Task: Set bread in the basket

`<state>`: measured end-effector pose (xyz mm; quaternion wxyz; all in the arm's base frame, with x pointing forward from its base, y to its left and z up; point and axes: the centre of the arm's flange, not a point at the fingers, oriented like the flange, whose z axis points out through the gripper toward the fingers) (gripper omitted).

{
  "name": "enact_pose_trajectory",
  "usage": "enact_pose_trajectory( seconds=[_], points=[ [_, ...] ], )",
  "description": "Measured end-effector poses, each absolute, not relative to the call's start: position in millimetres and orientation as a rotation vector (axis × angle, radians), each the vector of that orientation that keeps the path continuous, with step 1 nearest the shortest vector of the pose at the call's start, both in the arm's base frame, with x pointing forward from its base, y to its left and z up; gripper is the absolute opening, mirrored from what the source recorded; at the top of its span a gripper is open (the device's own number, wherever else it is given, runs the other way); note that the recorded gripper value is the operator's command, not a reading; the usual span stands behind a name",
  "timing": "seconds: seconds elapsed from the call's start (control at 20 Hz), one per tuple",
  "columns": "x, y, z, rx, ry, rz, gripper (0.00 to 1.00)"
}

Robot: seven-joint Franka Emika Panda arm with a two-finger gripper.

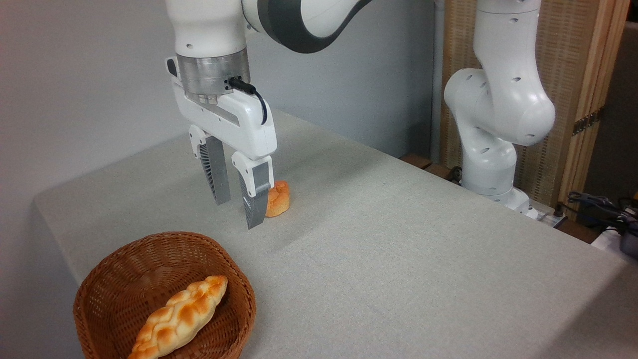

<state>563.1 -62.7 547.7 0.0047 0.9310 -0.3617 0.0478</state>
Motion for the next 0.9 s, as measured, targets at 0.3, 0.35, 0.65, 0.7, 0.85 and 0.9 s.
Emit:
enact_pose_trajectory(
  seconds=[0.3, 0.35, 0.65, 0.7, 0.85, 0.9],
  points=[
    [563.4, -58.1, 548.4, 2.922, -1.121, 0.151, 1.00],
    [563.4, -58.1, 548.4, 2.922, -1.121, 0.151, 1.00],
    [563.4, -58.1, 548.4, 2.922, -1.121, 0.151, 1.00],
    [563.4, -58.1, 548.4, 2.922, -1.121, 0.151, 1.00],
    [563.4, -58.0, 548.4, 2.922, -1.121, 0.151, 1.00],
    [563.4, -58.0, 548.4, 2.922, -1.121, 0.151, 1.00]
  ],
)
